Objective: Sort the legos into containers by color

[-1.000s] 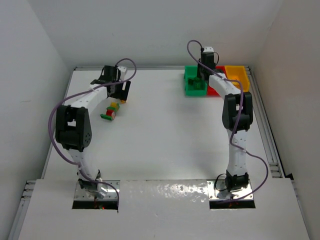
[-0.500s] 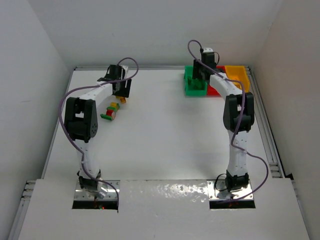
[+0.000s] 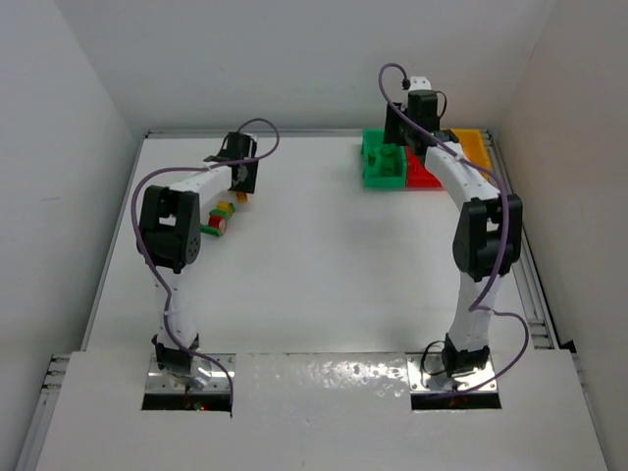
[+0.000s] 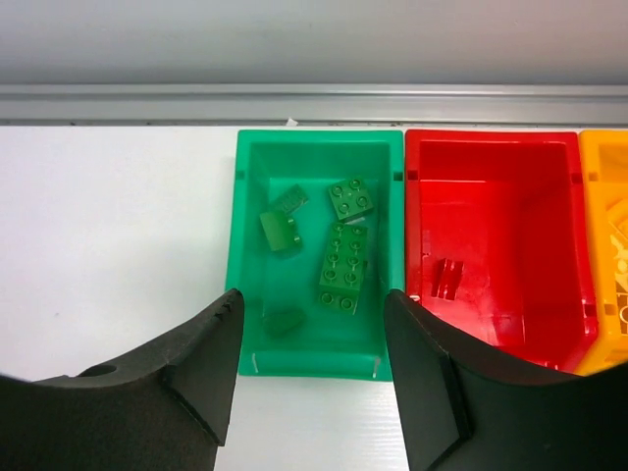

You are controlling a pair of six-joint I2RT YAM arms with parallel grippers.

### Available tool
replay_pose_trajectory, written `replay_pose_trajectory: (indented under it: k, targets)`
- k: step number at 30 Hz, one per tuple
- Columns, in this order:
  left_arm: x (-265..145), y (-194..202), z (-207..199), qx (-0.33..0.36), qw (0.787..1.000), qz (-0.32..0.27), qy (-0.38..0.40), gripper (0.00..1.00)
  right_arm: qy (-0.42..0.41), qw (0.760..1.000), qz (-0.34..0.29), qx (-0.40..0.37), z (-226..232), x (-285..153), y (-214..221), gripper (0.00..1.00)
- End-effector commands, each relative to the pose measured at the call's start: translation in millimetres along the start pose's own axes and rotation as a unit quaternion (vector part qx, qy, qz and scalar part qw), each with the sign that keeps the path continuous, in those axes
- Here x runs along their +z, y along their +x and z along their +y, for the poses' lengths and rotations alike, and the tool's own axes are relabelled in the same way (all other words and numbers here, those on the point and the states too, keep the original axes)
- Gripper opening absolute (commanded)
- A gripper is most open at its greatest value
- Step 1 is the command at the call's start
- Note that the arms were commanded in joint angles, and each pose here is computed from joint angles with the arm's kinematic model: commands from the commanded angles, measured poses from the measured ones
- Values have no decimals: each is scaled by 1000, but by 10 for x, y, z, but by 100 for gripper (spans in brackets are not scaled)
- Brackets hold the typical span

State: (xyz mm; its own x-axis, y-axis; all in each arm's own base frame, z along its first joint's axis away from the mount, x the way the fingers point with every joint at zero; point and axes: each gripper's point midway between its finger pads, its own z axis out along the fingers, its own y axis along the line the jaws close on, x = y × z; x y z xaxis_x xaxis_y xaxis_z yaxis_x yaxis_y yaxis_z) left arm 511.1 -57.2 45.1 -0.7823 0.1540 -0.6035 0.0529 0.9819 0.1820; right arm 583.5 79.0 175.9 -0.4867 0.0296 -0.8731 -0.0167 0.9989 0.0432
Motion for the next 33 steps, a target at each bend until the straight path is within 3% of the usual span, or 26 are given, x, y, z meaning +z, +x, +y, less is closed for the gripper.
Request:
replay_pose_trajectory:
  k: [1, 9, 13, 19, 23, 26, 28, 31, 33]
  targets:
    - [6, -248, 25, -12, 999, -40, -20, 41, -10, 999, -43, 2, 26, -175, -283, 59]
    - [92, -153, 58, 7, 999, -29, -34, 21, -20, 998, -54, -2, 35, -372, -345, 59]
    - [100, -137, 73, 12, 999, -28, -38, 0, -45, 997, -64, -6, 120, -481, -374, 59]
    - [-38, -287, 10, 13, 999, -49, -10, 0, -60, 995, -82, -10, 192, -633, -447, 59]
    - [-277, -426, -194, 75, 991, -88, 72, 0, -112, 990, -77, -30, 395, -764, -468, 57]
    - [-619, -528, -441, 148, 966, -132, 166, 0, -164, 984, -49, -46, 569, -884, -401, 57]
    - [-878, -554, -609, 208, 938, -158, 231, 0, -222, 973, -34, -53, 751, -1006, -343, 58]
    - [-1203, -325, -811, 304, 881, -178, 315, 0, -296, 953, -3, -63, 1023, -1241, -190, 57]
    - [-1516, -293, -906, 351, 838, -223, 353, 0, -349, 933, 19, -86, 1243, -1409, -15, 58]
